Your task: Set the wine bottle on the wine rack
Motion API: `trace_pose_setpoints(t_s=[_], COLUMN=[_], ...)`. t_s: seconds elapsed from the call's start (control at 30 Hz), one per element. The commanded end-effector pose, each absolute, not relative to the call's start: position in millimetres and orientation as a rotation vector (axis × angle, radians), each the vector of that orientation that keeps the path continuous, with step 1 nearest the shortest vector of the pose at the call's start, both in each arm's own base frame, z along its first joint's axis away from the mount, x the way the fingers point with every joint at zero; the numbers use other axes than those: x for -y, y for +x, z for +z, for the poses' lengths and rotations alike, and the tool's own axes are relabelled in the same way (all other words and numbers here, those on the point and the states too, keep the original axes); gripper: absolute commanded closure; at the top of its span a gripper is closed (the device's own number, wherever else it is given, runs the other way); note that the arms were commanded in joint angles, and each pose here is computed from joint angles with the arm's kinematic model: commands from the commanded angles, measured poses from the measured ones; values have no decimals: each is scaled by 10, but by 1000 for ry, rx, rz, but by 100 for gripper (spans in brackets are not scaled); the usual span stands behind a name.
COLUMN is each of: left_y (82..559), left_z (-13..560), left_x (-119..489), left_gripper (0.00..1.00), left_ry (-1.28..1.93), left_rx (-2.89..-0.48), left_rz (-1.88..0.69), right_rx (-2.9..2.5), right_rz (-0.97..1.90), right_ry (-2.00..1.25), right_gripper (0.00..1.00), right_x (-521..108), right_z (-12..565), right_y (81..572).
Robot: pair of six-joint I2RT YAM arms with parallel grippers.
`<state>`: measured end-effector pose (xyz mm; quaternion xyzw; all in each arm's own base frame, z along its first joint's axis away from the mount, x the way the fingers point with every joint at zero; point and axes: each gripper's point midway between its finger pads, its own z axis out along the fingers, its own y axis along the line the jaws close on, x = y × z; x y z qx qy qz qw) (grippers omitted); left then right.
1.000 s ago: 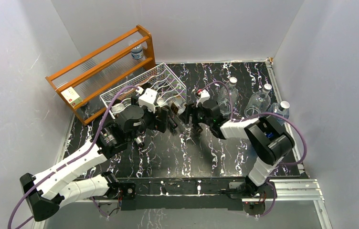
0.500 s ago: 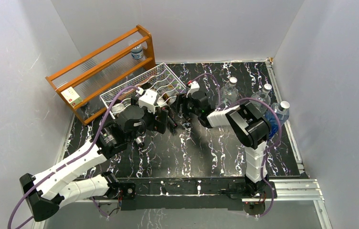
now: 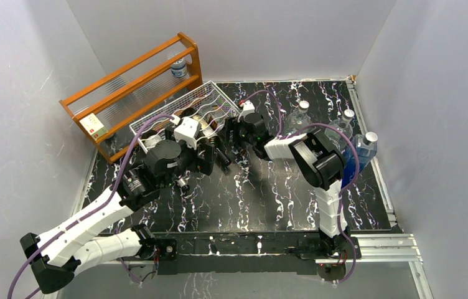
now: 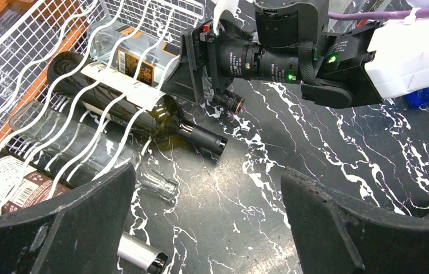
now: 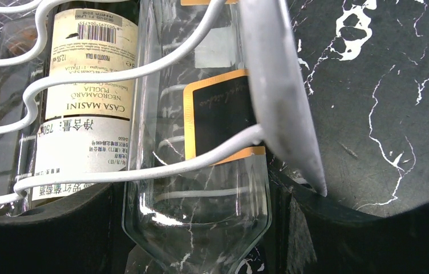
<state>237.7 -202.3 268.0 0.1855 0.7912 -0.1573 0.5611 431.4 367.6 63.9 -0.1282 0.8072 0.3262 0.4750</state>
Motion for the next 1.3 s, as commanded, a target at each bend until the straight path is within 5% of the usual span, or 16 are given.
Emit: trace_pose_setpoints(t_s=[0.0, 0.5, 1.27], left_y=[2349, 2331, 2277], left_z=[2761, 2699, 2762], left_x=[1981, 1989, 1922], left_gripper=[2, 2, 2], left_ry=[417, 418, 416], left_rx=[-1858, -1875, -1858], left_rz=[-378, -386, -393], right_rx=[-1716, -1793, -1872], right_rz=[869, 847, 731], right_ry=[-286, -136, -339], right_gripper=[66, 4, 3], right_x=[-3863, -3677, -3208], right_z=[1382, 1357, 1369], right_y=[4584, 4549, 4003])
